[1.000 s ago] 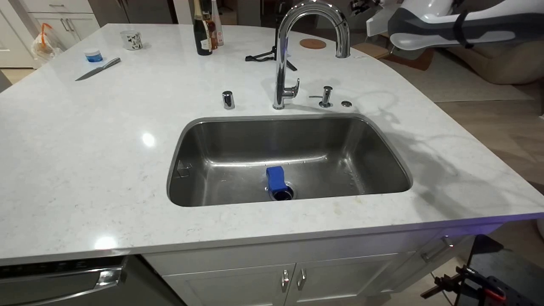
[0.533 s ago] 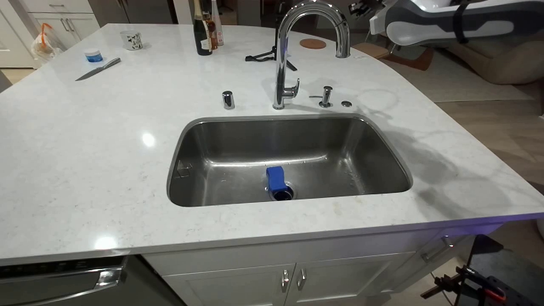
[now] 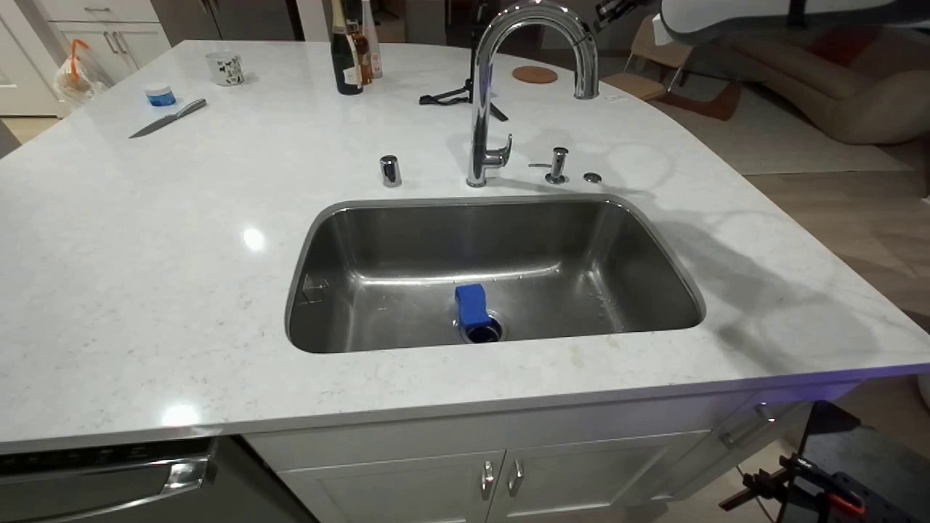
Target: Move the faucet nozzle to the center
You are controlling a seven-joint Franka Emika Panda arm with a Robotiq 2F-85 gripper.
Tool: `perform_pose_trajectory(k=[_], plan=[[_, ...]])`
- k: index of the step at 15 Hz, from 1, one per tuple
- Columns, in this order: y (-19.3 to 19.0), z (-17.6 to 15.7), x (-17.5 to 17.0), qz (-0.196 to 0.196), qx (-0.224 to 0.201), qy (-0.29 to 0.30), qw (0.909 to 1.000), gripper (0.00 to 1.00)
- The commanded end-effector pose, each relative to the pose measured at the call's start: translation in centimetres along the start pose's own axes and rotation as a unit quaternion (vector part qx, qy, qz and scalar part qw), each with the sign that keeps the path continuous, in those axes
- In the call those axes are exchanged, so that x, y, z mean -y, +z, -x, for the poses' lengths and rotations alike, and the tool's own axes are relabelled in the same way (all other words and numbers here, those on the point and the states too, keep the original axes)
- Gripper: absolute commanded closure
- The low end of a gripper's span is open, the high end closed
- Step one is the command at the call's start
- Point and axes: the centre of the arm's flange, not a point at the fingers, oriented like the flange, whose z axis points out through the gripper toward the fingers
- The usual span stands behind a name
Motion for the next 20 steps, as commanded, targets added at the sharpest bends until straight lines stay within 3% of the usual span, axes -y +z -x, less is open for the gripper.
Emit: perform_pose_trajectory(k=[1,8,13,20], plan=[[-0.2,-1.0,-1.3,-0.040,-0.016,-0.065,0.9970,1.00],[0.3,-0.3,-1.8,-0.105,-0.039,-0.148,0.9826,1.00],[0.8,0.2,-0.7,-0.140,-0.011,-0.110,0.9840,1.00],[-0.1,0.1,0.6,-0.138,0.001,-0.039,0.9897,1.00]])
